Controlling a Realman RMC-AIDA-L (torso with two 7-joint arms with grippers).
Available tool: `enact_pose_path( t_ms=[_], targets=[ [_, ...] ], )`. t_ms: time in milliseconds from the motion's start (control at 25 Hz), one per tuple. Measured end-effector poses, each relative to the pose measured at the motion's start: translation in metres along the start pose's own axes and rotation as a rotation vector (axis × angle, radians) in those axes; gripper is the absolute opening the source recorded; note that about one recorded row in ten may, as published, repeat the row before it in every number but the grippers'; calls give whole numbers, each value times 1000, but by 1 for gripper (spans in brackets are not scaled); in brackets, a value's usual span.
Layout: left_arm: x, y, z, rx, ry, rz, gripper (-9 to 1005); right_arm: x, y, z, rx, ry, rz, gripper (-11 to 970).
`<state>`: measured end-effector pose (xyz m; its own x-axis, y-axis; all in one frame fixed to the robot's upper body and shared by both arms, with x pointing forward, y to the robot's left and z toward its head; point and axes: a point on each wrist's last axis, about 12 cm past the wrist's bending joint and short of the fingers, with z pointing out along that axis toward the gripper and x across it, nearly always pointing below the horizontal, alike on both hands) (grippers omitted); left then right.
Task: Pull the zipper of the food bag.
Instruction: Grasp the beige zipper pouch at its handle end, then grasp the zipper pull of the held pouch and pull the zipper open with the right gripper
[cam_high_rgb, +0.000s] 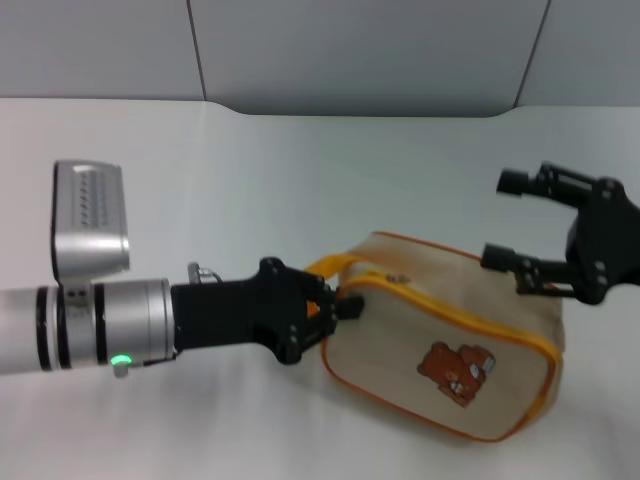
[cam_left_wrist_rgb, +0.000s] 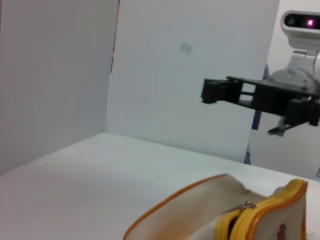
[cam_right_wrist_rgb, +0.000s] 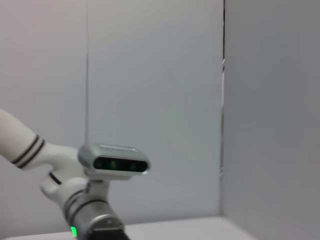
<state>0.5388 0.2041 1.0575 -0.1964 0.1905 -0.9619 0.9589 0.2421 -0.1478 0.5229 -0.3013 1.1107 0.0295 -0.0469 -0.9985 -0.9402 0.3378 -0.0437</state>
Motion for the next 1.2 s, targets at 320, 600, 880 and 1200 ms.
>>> enact_pose_path(
  t_ms=[320,600,880,1200],
  targets=[
    [-26,17,-13,-7,14,82,62,-1,-13,21,33,57,-204,827],
    [-42,28,-16,-4,47,114,60,1,-16,46,-41,144,-293,694],
    [-48,29,-13,18,73,130,58,2,-18,70,-112,198,-348,416],
    [-52,32,-16,9,70,147,57,3,-14,92,-182,198,-392,233]
  ],
)
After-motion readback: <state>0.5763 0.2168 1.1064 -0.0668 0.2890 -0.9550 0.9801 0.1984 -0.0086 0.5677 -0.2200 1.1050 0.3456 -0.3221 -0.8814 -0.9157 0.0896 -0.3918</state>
